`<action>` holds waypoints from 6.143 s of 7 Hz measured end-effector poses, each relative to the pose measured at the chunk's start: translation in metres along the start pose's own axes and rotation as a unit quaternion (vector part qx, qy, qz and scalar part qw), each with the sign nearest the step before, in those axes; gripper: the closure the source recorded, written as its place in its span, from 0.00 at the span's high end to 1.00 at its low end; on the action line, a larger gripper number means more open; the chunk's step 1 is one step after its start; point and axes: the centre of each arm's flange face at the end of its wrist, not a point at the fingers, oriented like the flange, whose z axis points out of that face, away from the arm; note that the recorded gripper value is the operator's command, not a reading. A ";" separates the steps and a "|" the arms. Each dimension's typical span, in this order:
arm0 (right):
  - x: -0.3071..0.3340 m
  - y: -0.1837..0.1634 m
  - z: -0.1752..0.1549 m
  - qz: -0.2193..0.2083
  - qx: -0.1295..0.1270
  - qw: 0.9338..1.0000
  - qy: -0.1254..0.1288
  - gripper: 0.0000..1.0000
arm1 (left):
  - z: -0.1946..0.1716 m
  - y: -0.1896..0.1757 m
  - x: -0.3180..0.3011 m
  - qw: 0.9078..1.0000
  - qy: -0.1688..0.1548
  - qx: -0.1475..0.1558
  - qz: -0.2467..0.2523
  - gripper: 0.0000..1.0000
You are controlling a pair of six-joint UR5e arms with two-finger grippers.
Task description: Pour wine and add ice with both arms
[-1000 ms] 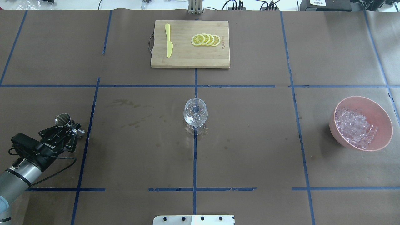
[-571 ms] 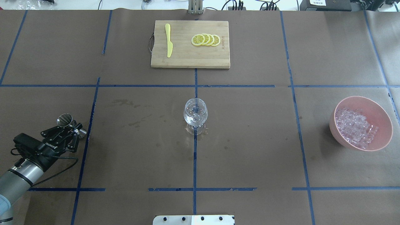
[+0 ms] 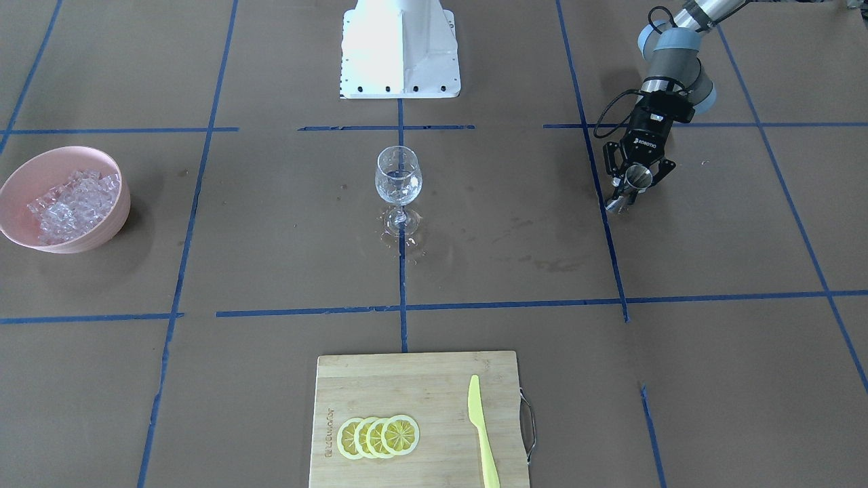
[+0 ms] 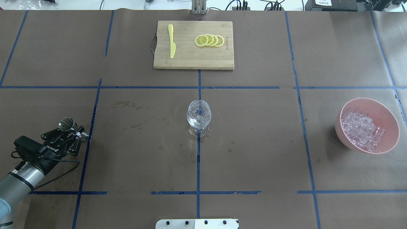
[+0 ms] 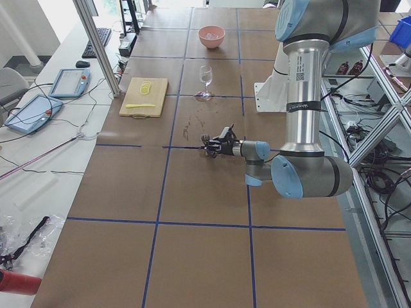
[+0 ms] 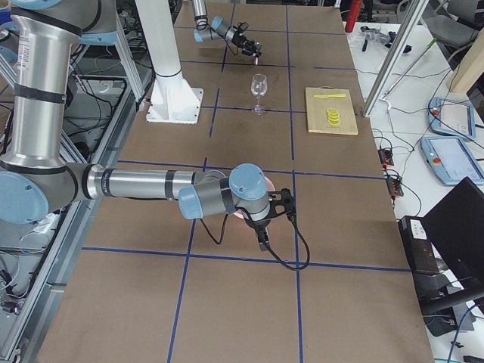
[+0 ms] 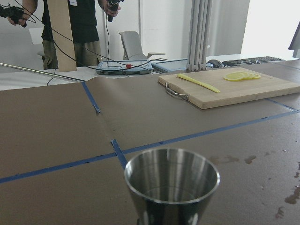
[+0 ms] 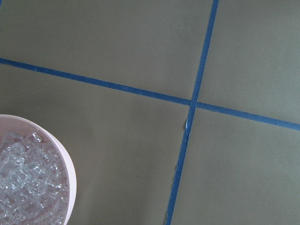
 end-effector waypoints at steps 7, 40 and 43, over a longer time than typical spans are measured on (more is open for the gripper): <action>0.000 0.000 0.000 0.000 0.000 1.000 0.000 1.00 | -0.005 -0.023 0.005 0.999 0.005 0.023 -0.022 0.99; -0.093 -0.036 -0.012 0.036 0.067 0.997 -0.014 1.00 | -0.112 -0.253 -0.379 0.865 -0.026 -0.496 -0.071 1.00; -0.157 -0.013 0.058 0.086 0.087 0.992 0.004 0.87 | -0.107 -0.263 -0.375 0.875 -0.019 -0.481 -0.052 1.00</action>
